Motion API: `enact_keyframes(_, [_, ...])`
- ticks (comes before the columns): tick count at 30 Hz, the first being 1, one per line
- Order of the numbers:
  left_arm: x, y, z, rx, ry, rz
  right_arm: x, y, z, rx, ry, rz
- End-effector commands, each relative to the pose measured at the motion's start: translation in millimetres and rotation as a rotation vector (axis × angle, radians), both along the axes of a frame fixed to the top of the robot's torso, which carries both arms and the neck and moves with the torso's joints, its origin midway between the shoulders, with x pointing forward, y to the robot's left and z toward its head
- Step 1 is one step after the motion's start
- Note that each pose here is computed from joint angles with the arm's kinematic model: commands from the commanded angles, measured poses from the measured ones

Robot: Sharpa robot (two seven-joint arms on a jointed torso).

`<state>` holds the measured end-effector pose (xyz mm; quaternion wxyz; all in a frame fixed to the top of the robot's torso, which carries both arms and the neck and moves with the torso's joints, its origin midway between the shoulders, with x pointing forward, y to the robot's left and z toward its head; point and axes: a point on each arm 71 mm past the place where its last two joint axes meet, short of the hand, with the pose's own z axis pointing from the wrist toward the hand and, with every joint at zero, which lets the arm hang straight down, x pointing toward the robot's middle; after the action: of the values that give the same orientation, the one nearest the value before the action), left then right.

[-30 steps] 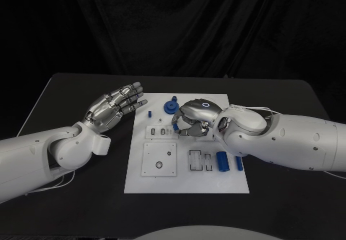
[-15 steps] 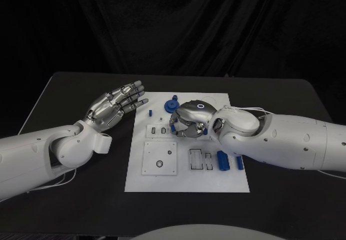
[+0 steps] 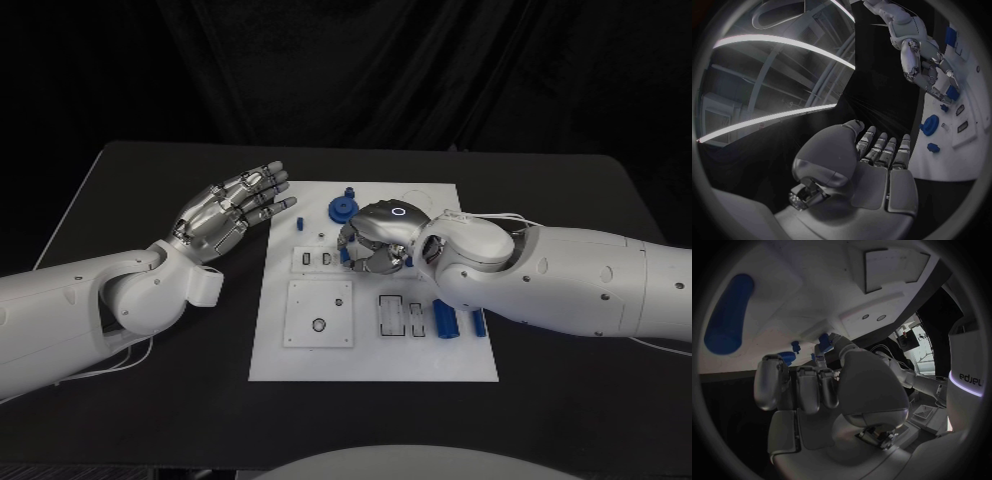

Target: Assemble the parts on the task board

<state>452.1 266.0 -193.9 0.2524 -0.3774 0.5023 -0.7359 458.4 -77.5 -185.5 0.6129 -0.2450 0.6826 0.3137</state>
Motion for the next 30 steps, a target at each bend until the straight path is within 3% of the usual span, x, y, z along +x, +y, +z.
enact_keyframes(1, [-1.3, 1.0, 4.5, -0.063, -0.059, 0.010, 0.7, 0, -2.6, -0.022, -0.002, -0.020])
enact_keyframes(21, [-2.4, 2.3, 1.7, -0.062, -0.053, 0.013, 0.4, 1, -6.7, -0.042, -0.002, -0.009])
enact_keyframes(30, [-4.8, 2.9, 2.6, -0.066, -0.058, 0.019, -1.8, -9, 1.5, 0.051, -0.059, 0.011])
